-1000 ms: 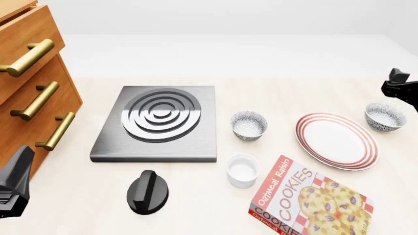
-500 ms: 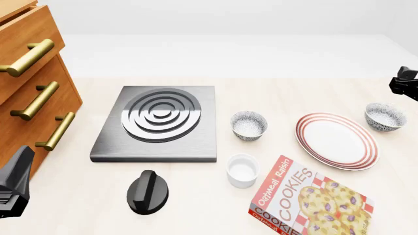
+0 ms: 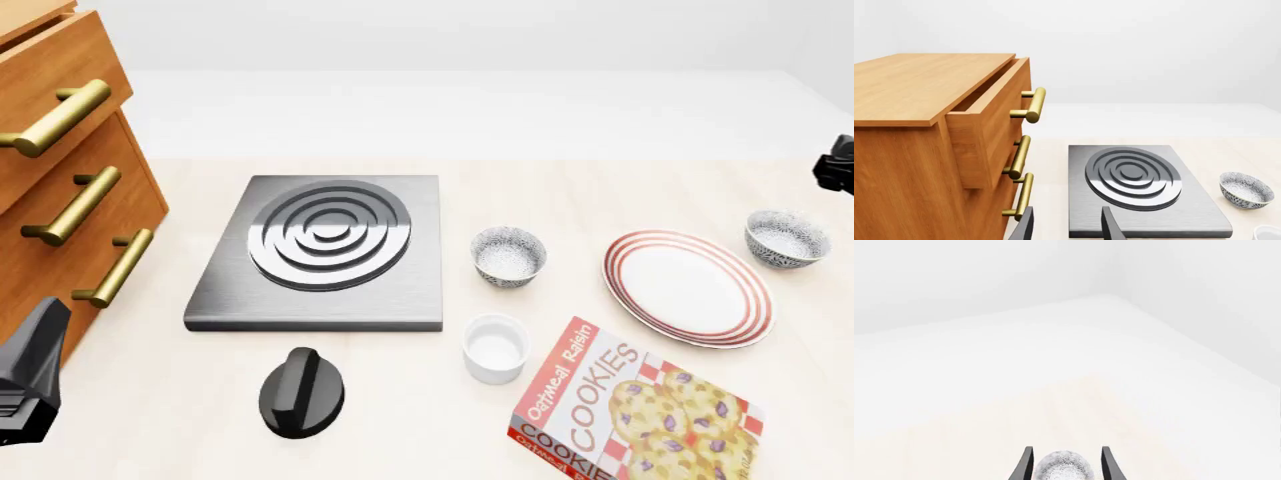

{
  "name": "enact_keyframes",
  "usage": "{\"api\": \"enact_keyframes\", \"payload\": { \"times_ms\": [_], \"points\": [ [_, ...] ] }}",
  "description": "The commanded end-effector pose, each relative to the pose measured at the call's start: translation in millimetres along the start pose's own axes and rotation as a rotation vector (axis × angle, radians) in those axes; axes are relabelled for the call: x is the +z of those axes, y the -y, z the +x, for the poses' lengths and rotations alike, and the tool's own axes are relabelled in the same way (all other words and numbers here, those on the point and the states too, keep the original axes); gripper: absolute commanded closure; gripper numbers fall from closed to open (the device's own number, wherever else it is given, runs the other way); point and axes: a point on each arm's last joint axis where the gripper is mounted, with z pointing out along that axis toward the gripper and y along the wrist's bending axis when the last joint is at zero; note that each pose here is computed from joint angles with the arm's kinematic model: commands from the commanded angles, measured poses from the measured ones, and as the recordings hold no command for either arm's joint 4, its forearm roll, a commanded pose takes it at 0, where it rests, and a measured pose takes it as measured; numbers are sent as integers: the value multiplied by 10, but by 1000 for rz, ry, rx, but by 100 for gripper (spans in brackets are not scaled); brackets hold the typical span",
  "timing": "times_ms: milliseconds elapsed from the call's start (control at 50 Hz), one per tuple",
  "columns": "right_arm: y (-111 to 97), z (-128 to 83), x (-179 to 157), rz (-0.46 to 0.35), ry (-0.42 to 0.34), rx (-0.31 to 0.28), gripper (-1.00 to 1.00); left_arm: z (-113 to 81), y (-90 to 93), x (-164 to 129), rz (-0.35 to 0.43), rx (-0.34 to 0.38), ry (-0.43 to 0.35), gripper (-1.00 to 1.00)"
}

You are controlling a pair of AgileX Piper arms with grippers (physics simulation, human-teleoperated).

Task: Pick the akita bowl next to the plate and place it on the plate.

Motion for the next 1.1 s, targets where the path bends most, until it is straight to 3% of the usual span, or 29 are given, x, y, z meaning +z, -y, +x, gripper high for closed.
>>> {"api": "enact_keyframes", "payload": {
  "times_ms": [20,620,1100],
  "points": [
    [55,-5,16,17,-6,9,-100,0,0,0,0,0,0,-100],
    [161,94,50,49,-31,23,-100,0,0,0,0,0,0,-100],
    [217,226,155,67,-98,66,-100,0,0,0,0,0,0,-100]
  ]
}}
